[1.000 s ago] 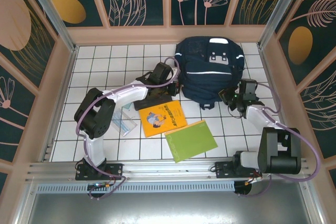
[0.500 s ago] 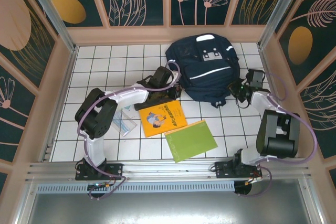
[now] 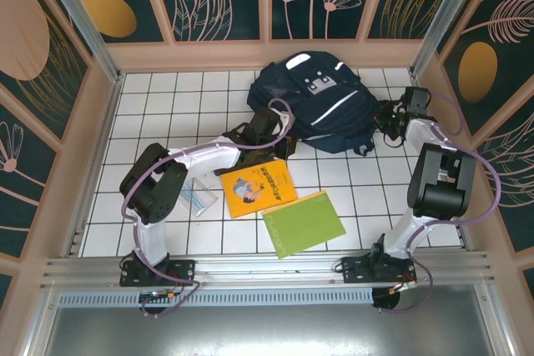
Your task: Pack the student bag
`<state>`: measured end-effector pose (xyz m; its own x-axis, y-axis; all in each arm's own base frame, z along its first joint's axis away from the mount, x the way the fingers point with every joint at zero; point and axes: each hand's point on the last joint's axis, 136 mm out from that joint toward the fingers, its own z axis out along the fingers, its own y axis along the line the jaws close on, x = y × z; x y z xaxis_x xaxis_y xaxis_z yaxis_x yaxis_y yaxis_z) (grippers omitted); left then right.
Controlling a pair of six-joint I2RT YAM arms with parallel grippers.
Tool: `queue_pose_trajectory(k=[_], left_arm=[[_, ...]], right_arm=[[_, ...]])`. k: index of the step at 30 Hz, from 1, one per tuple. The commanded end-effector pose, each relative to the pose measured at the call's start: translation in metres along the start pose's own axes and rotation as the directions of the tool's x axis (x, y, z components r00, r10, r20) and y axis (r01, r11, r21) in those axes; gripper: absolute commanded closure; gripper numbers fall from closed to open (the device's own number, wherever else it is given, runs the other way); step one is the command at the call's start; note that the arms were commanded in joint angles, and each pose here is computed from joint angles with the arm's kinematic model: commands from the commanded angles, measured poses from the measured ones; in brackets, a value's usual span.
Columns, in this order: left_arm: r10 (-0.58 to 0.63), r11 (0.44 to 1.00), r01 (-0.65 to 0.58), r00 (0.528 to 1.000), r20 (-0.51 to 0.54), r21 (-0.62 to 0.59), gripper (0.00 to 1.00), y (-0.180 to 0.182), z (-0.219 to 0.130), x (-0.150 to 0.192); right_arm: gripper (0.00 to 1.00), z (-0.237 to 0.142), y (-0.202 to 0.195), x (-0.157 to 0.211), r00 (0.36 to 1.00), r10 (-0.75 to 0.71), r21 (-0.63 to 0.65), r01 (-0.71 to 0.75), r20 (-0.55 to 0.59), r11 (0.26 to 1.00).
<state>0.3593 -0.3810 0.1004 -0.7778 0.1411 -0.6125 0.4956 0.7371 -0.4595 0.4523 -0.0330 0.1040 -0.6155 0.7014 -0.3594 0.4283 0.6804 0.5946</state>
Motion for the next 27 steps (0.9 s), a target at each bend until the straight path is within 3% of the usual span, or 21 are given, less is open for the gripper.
queue_pose_trajectory(k=[1, 4, 9, 13, 19, 20, 22, 24, 27], left_arm=[[-0.114, 0.964, 0.109, 0.993, -0.01, -0.244, 1.0, 0.094, -0.004, 0.01], [-0.155, 0.936, 0.164, 0.987, 0.053, -0.312, 1.0, 0.137, -0.011, 0.001], [-0.132, 0.907, 0.179, 0.98, 0.147, -0.382, 1.0, 0.168, -0.019, -0.035], [-0.124, 0.887, 0.2, 0.971, 0.203, -0.416, 1.0, 0.18, -0.028, -0.059], [-0.126, 0.861, 0.224, 0.963, 0.236, -0.456, 1.0, 0.186, -0.039, -0.063], [-0.131, 0.854, 0.232, 0.962, 0.239, -0.467, 0.96, 0.188, -0.041, -0.062], [-0.142, 0.838, 0.248, 0.959, 0.245, -0.486, 0.63, 0.19, -0.047, -0.061], [-0.148, 0.824, 0.265, 0.954, 0.26, -0.502, 0.37, 0.191, -0.055, -0.061], [-0.153, 0.806, 0.291, 0.944, 0.293, -0.515, 0.23, 0.191, -0.069, -0.063]], right_arm=[[1.0, -0.02, 0.001, -0.071, 0.968, -0.053, 0.023, 0.049, 0.246, 0.999], [1.0, -0.024, 0.0, -0.065, 0.97, -0.06, 0.018, 0.058, 0.237, 0.998], [1.0, -0.027, 0.0, -0.059, 0.973, -0.061, 0.007, 0.061, 0.224, 0.998], [1.0, -0.028, 0.011, -0.052, 0.98, -0.054, -0.046, 0.064, 0.192, 0.997], [1.0, -0.026, 0.044, -0.017, 0.99, -0.083, -0.128, 0.098, 0.116, 0.987], [1.0, -0.025, 0.048, -0.009, 0.991, -0.084, -0.142, 0.098, 0.101, 0.985], [1.0, -0.027, 0.061, 0.008, 0.993, -0.096, -0.17, 0.108, 0.073, 0.98], [1.0, -0.028, 0.071, 0.024, 0.992, -0.113, -0.185, 0.121, 0.053, 0.975], [1.0, -0.031, 0.086, 0.051, 0.991, -0.132, -0.224, 0.13, 0.005, 0.966]])
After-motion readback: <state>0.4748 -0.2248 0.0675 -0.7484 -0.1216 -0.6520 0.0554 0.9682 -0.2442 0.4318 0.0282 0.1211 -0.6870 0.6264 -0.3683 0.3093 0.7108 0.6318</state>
